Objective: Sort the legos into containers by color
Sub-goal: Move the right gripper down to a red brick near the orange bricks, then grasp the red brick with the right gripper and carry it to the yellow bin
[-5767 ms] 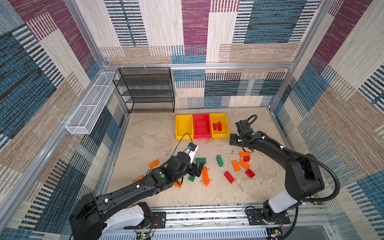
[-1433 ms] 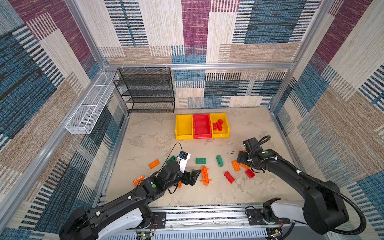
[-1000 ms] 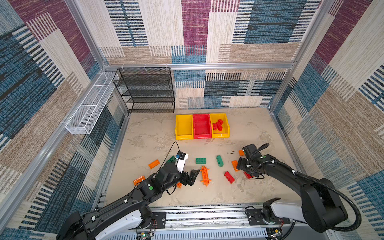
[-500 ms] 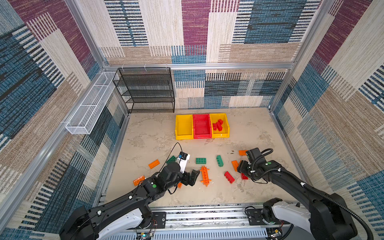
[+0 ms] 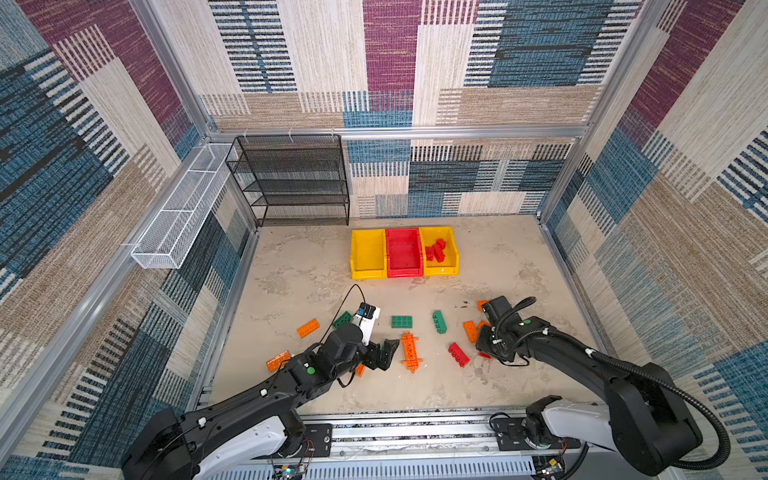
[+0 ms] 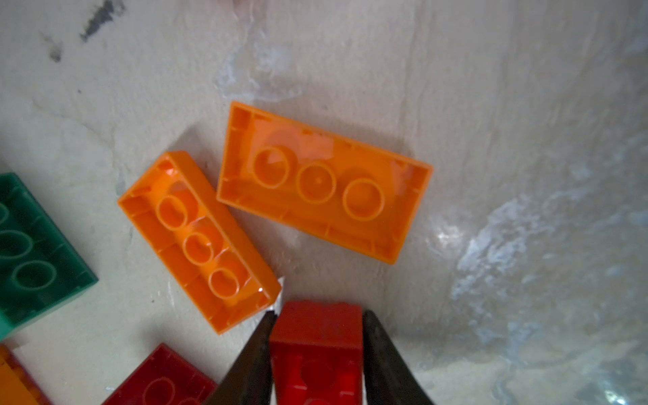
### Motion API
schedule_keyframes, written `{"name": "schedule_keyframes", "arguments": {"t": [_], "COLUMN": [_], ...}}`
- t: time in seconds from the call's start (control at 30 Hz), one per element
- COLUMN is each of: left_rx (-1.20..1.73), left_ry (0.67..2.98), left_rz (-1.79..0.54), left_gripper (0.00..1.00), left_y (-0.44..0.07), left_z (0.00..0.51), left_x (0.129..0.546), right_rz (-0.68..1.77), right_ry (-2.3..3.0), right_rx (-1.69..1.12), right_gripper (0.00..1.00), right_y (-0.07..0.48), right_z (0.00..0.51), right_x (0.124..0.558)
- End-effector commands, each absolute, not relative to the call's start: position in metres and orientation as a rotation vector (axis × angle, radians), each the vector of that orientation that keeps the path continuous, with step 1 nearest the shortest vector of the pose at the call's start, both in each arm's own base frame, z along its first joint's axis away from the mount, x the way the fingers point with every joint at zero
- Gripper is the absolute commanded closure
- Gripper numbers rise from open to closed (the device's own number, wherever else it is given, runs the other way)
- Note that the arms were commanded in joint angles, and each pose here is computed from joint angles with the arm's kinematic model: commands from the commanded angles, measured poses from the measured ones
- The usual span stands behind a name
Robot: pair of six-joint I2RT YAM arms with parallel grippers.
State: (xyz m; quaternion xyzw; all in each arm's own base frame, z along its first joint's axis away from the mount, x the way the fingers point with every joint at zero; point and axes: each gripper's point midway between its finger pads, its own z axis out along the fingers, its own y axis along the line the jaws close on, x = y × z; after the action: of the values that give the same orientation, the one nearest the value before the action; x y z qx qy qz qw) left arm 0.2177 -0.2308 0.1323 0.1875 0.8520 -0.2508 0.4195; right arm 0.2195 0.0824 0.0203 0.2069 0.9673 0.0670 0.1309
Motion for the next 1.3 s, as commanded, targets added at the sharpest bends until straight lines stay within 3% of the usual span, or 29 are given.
{"name": "schedule_keyframes", "arguments": {"t": [0.0,0.23,0.57,0.83,1.0,1.07,1.27], "left_rx": [0.464,0.467,0.452,0.409,0.37,0.353,0.342], "left_ry": [2.103,2.103,2.1,2.115,2.117,2.118,2.139], "left_rz": [-0.625,-0.596,-0.541,-0.458,-0.418,-0.41,-0.403], "left_gripper": [0.01,0.01,0.01,0.01,0.01,0.01,0.01], "left_y": [-0.232,-0.229,-0.224,-0.218,-0.212,-0.211,-0.211], "left_z": [0.14,0.142,0.152,0.161,0.165,0.166,0.164], "left_x": [0.222,0.224,0.23,0.243,0.249,0.251,0.252], "right_rz": [0.168,0.26,0.295,0.272,0.277,0.29,0.308], "right_ry": [2.836,2.744,2.529,2.502,2.491,2.489,2.462], "right_rx": [0.604,0.543,0.262,0.142,0.111,0.092,0.05], "right_gripper": [0.66,0.68,0.66,0.67,0.65,0.61,0.34], "right_y": [0.08,0.095,0.141,0.164,0.163,0.165,0.172], "right_z": [0.015,0.051,0.136,0.132,0.128,0.126,0.139], "right_x": [0.214,0.247,0.383,0.504,0.55,0.562,0.572]}}
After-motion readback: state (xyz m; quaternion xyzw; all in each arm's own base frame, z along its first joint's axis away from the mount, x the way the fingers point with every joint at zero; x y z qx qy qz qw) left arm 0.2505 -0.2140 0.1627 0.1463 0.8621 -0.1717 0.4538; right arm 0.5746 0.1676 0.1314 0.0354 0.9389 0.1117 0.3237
